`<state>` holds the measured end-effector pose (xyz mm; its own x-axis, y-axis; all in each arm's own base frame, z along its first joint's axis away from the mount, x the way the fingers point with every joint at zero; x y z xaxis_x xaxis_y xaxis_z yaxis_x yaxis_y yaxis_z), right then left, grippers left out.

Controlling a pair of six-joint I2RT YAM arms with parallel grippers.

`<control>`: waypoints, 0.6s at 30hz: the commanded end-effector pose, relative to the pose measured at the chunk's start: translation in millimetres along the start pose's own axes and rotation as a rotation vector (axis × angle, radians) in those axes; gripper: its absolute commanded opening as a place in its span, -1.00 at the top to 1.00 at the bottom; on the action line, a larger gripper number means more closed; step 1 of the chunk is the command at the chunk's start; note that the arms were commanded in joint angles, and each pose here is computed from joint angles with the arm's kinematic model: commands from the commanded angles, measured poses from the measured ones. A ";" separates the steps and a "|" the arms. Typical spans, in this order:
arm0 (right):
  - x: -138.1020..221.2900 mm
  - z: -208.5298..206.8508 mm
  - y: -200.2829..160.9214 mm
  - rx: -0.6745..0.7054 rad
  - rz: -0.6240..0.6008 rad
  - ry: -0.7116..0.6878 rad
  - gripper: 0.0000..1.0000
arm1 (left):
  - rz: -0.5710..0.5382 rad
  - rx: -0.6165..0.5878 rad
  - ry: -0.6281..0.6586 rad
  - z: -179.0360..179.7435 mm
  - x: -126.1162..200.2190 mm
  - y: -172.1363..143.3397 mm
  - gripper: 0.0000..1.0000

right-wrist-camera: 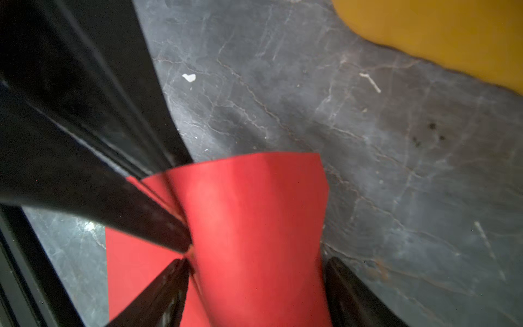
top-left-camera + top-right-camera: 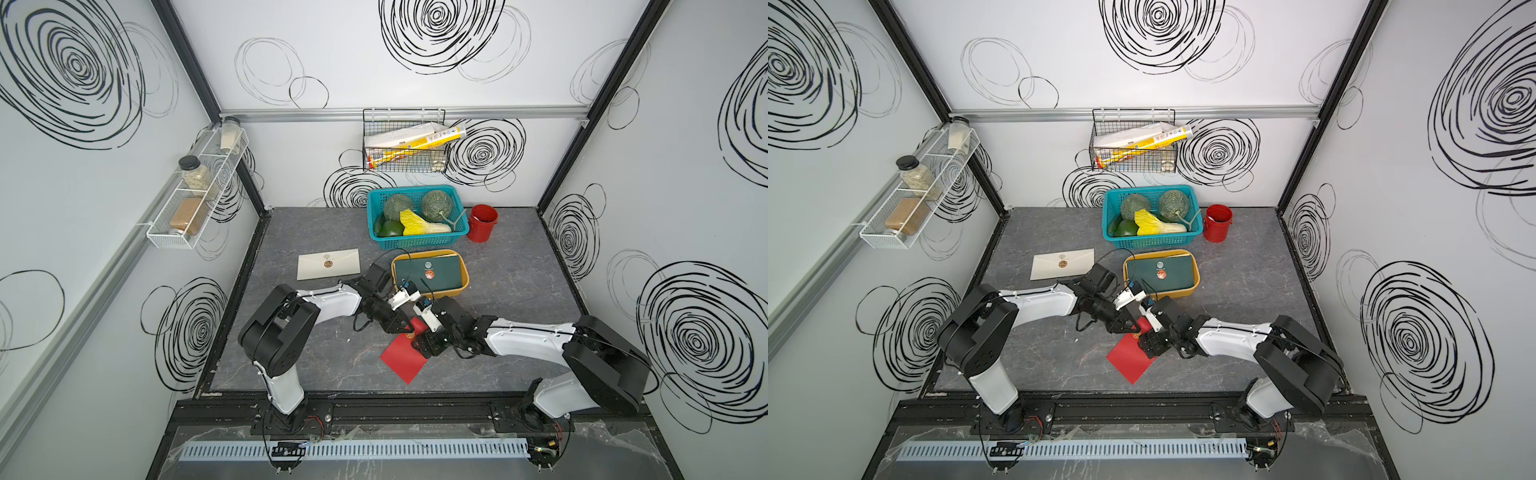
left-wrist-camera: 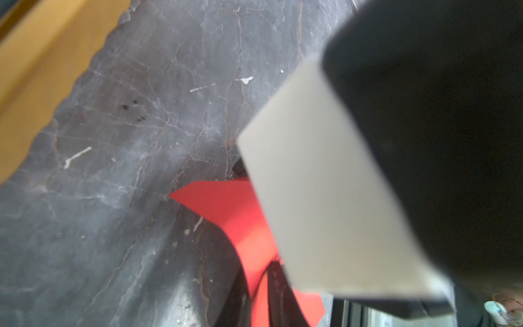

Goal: Put the sealed envelopes into the storage box
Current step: Pick up the envelope from the center of the board.

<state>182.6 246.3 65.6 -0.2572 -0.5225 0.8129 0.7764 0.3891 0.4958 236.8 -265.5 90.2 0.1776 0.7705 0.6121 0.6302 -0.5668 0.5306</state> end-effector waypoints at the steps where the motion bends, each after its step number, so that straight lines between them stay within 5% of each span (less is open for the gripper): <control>1: 0.4 -12.6 -13.5 -0.006 0.063 -0.060 -0.62 | 0.007 -0.001 -0.044 -6.5 1.2 3.5 0.69; 6: 10.9 -9.2 1.8 -0.006 0.060 -0.085 -0.98 | -0.015 -0.013 -0.029 -14.8 18.6 22.9 1.00; 18: 132.1 -5.6 60.7 -0.076 -0.170 -0.244 -0.99 | 0.013 -0.049 0.248 -53.2 82.1 77.8 1.00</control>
<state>202.0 222.6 191.0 -0.4757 -0.4749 0.7404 0.7158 0.2802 0.6396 258.0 -274.2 193.9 0.0706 0.7290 0.6809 0.5788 -0.5859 0.5672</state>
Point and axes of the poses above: each gripper's point midway between its finger pads, its own x axis back along the fingers, its own z axis along the line the jaws close on, y = z × x, the point moved 5 cm from there along x, back along the fingers, and after that the axes turned 3 degrees about -x, right-handed, at the moved point
